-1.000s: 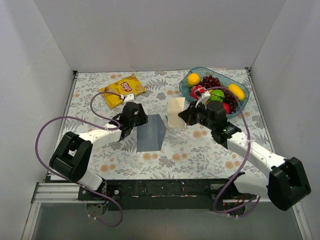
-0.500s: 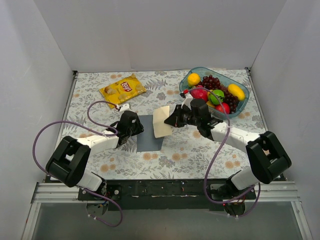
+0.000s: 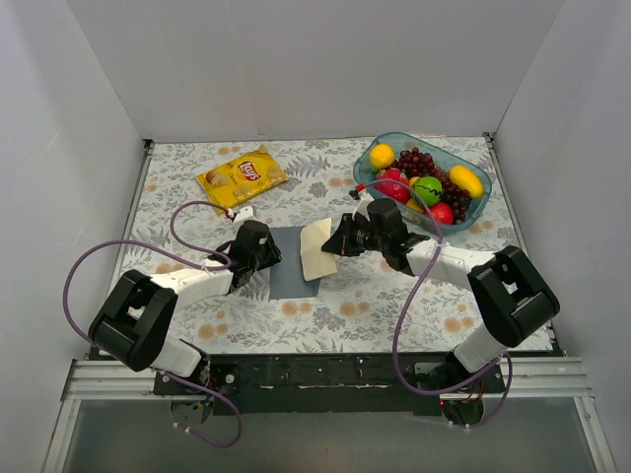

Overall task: Place the letter into the envelope and seal it
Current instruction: Place the letter in the envelope.

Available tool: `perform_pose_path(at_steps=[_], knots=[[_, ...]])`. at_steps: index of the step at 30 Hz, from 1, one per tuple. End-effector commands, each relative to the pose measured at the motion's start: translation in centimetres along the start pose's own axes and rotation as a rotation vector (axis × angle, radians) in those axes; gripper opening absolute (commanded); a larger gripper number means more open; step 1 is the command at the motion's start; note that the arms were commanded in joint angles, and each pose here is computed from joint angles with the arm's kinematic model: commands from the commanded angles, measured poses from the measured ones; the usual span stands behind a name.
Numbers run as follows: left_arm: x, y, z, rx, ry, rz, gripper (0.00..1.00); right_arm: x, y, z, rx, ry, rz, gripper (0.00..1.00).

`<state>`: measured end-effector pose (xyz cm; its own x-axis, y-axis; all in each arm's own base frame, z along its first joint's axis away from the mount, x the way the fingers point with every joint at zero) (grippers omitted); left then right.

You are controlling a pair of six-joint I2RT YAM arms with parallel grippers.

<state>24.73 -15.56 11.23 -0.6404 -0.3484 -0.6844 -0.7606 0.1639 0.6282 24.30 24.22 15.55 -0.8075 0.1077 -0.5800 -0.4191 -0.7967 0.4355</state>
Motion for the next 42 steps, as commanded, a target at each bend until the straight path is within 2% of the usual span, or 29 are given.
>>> perform_pose_path(at_steps=[1, 15, 29, 42], knots=[[0.2, -0.1, 0.2, -0.001, 0.013, -0.006, 0.33, -0.6, -0.6, 0.0, 0.002, 0.048, -0.022, 0.01], [0.9, -1.1, 0.4, -0.004, -0.003, 0.036, 0.29, -0.1, -1.2, -1.7, 0.113, 0.09, 0.028, 0.01], [1.3, -1.0, 0.6, -0.006, -0.004, 0.047, 0.27, 0.5, -1.3, -2.1, 0.134, 0.077, 0.061, 0.01], [2.4, -0.2, 1.3, 0.001, 0.065, 0.079, 0.21, 0.6, -1.6, -2.5, 0.173, 0.021, 0.055, 0.01]])
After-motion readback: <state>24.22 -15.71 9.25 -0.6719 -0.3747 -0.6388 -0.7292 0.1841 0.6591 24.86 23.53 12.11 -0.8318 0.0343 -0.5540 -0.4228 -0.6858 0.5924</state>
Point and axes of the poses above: each gripper's point midway between its finger pads, its own y axis back along the fingers, its own z axis along the line the jaws close on, x = y × z, the point moved 10 cm from there along y, back along the fingers, and after that the axes turned 2 degrees about -y, right-handed, at the moved point
